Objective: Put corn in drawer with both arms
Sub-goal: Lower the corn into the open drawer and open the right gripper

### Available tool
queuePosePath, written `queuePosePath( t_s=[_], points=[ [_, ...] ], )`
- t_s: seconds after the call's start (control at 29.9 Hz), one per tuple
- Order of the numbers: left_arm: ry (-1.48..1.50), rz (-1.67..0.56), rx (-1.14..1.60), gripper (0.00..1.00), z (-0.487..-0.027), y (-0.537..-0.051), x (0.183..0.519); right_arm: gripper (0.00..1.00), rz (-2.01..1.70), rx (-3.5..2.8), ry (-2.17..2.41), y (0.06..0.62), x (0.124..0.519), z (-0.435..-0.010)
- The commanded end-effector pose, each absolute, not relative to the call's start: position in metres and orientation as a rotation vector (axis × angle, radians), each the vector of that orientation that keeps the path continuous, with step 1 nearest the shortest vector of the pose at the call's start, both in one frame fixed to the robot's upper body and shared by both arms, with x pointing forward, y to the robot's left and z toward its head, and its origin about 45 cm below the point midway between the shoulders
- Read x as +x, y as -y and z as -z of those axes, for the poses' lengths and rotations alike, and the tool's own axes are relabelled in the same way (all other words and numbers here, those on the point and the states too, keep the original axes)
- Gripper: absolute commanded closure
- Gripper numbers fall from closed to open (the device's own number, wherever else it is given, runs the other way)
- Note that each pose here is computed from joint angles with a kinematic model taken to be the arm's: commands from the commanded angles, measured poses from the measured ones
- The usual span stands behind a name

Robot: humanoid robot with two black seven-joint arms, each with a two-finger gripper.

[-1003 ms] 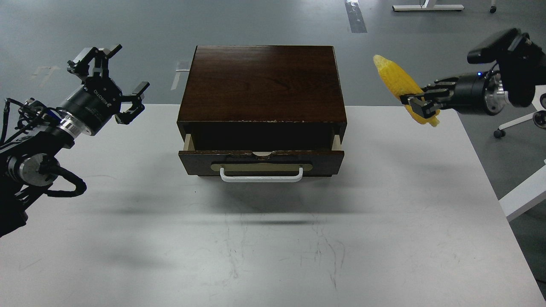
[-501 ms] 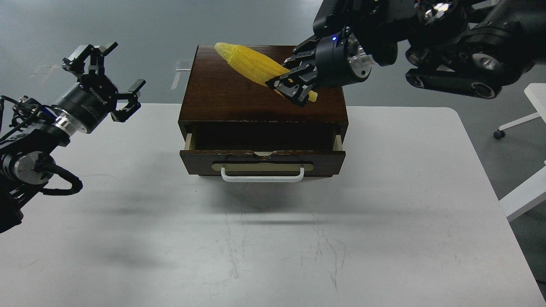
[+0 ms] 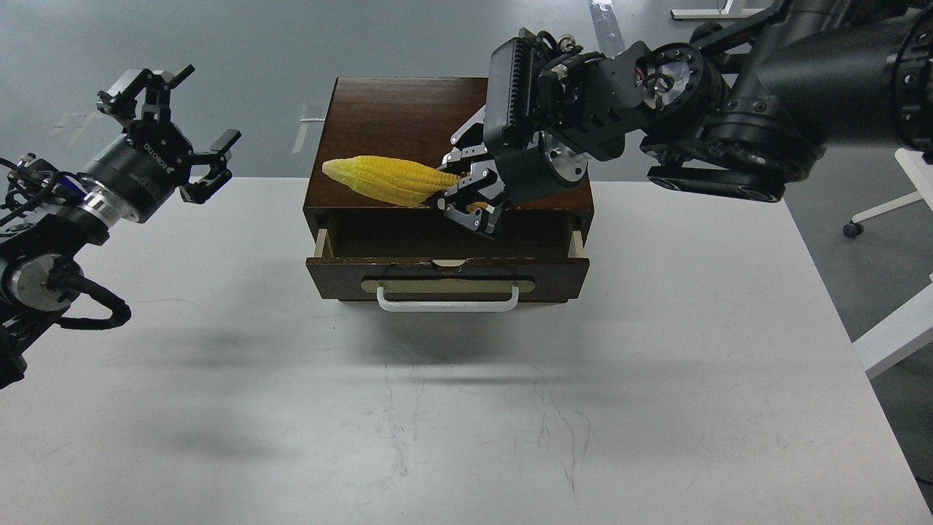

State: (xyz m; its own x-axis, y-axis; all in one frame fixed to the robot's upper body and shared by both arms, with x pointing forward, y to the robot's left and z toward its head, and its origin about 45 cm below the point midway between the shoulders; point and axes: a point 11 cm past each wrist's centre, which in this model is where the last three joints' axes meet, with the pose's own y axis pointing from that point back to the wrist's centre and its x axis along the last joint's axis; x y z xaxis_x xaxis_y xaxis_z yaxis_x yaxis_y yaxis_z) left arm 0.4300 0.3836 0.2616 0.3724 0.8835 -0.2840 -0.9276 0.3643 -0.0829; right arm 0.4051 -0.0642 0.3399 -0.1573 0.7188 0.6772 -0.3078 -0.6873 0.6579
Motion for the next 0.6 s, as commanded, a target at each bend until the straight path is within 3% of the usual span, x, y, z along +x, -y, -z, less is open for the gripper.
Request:
queuePosePath(
  t_s=[0.0,0.13,0.23,0.27,0.33,0.57],
  points=[
    [-0.2,-1.179,-0.242,0.02,-0.263,-0.386,0.43,1.0,-1.869,1.457,-0.512,0.07,0.398,-0.326],
    [-0.194,-1.178,-0.245,0.02,-0.266,-0.386,0.431,1.0,-1.836,1.447,-0.52,0.081,0.4,-0.318],
    [-0.194,-1.177,-0.244,0.02,-0.266,-0.386,0.431,0.9,-1.829,1.451,-0.523,0.082,0.4,-0.316],
    [-0.192,-1.176,-0.245,0.02,-0.266,-0.386,0.431,0.79,-1.824,1.456,-0.522,0.083,0.4,-0.314],
    [-0.194,-1.176,-0.247,0.02,-0.266,-0.385,0.431,0.7,-1.816,1.464,-0.525,0.084,0.399,-0.31],
    [-0.191,-1.178,-0.247,0.02,-0.267,-0.387,0.431,0.5,-1.807,1.47,-0.527,0.086,0.398,-0.307]
  ],
)
